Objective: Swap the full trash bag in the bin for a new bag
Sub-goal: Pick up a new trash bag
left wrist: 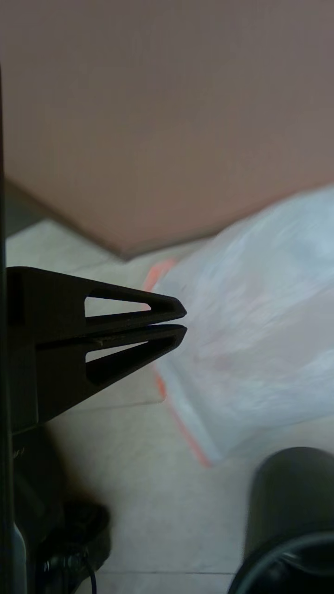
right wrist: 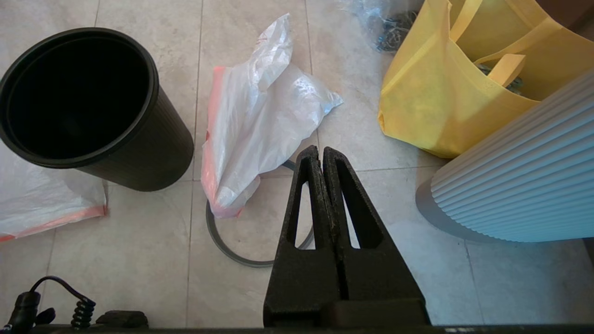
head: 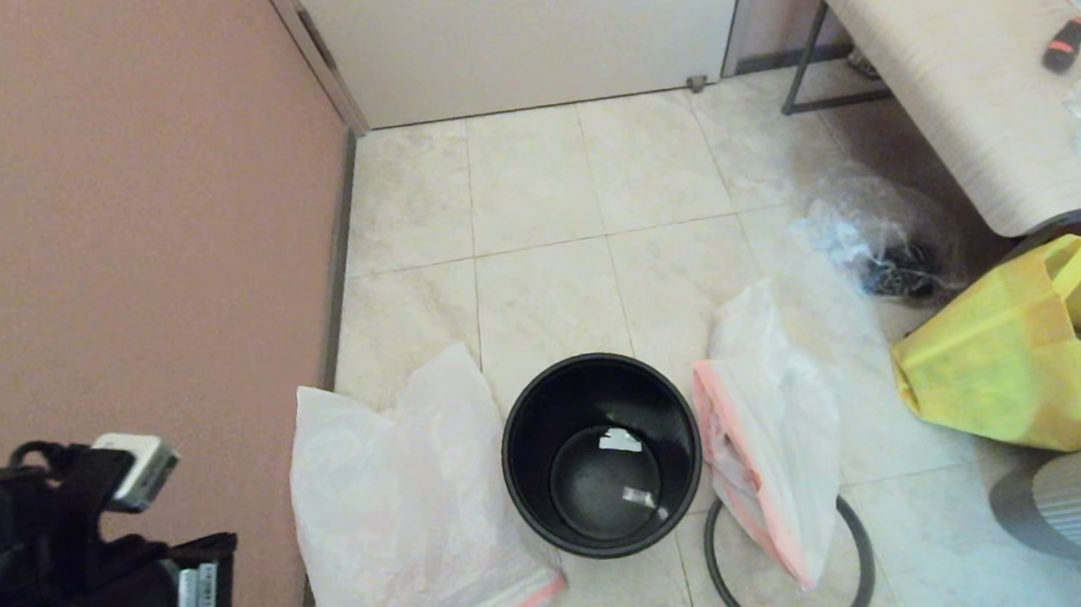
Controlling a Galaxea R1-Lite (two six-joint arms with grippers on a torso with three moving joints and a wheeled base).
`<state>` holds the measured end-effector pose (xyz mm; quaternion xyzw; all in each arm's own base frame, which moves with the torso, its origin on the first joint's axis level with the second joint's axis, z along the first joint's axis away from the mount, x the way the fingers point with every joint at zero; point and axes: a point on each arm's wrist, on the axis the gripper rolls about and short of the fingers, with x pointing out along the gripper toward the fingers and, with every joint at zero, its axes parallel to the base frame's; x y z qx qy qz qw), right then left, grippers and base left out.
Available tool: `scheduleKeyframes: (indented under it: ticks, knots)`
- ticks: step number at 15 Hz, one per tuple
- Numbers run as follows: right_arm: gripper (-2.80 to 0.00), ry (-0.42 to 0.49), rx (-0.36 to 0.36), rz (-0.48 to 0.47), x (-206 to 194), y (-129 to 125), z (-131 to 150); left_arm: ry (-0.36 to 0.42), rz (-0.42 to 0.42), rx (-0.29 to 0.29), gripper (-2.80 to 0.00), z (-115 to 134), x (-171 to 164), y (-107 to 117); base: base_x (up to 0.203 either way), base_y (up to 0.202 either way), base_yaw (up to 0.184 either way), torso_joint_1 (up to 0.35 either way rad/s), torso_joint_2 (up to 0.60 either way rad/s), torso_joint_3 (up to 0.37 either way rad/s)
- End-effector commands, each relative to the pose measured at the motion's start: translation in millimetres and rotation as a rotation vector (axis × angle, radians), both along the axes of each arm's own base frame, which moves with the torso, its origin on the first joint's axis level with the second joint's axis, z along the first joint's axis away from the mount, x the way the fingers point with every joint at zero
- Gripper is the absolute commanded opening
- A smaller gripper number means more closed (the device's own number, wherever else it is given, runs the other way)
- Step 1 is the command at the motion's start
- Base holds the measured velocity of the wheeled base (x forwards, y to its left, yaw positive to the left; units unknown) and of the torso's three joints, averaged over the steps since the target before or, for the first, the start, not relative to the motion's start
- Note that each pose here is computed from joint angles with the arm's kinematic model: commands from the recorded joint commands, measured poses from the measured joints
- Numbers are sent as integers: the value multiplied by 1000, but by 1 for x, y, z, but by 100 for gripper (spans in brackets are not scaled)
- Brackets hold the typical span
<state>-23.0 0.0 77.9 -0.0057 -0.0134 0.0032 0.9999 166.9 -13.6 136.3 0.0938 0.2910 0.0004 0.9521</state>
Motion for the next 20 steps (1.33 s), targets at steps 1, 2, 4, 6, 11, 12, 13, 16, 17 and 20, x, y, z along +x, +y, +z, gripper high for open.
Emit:
scheduleKeyframes:
  ticks: [1,2,4,6,11,12,13,16,17,20]
  knots:
    - [-280,13,-1,1,1,0,-3,193,-2,28,-280,-38,36,-18,0,0,0,0,0,0]
    - [-280,13,-1,0,1,0,-3,232,13,42,-280,-50,49,-28,0,0,0,0,0,0]
    - [-280,13,0,-1,1,0,-3,320,28,76,-280,-82,76,-45,0,0,0,0,0,0]
    - [-280,12,0,0,1,0,-3,399,35,112,-280,-117,102,-58,0,0,0,0,0,0]
    - [-280,12,0,1,1,0,-3,430,19,152,-280,-167,172,-85,0,0,0,0,0,0]
    - [-280,12,0,0,1,0,-3,443,17,158,-280,-173,184,-89,0,0,0,0,0,0]
    - [-280,13,0,1,1,0,-3,459,14,165,-280,-181,195,-92,0,0,0,0,0,0]
    - [-280,13,0,1,1,0,-3,490,-2,174,-280,-199,221,-101,0,0,0,0,0,0]
    - [-280,13,-1,1,1,0,-3,492,-9,168,0,-202,229,-104,0,0,0,0,0,0]
    - [-280,13,1,0,1,0,-3,475,-12,152,0,-211,251,-112,0,0,0,0,0,0]
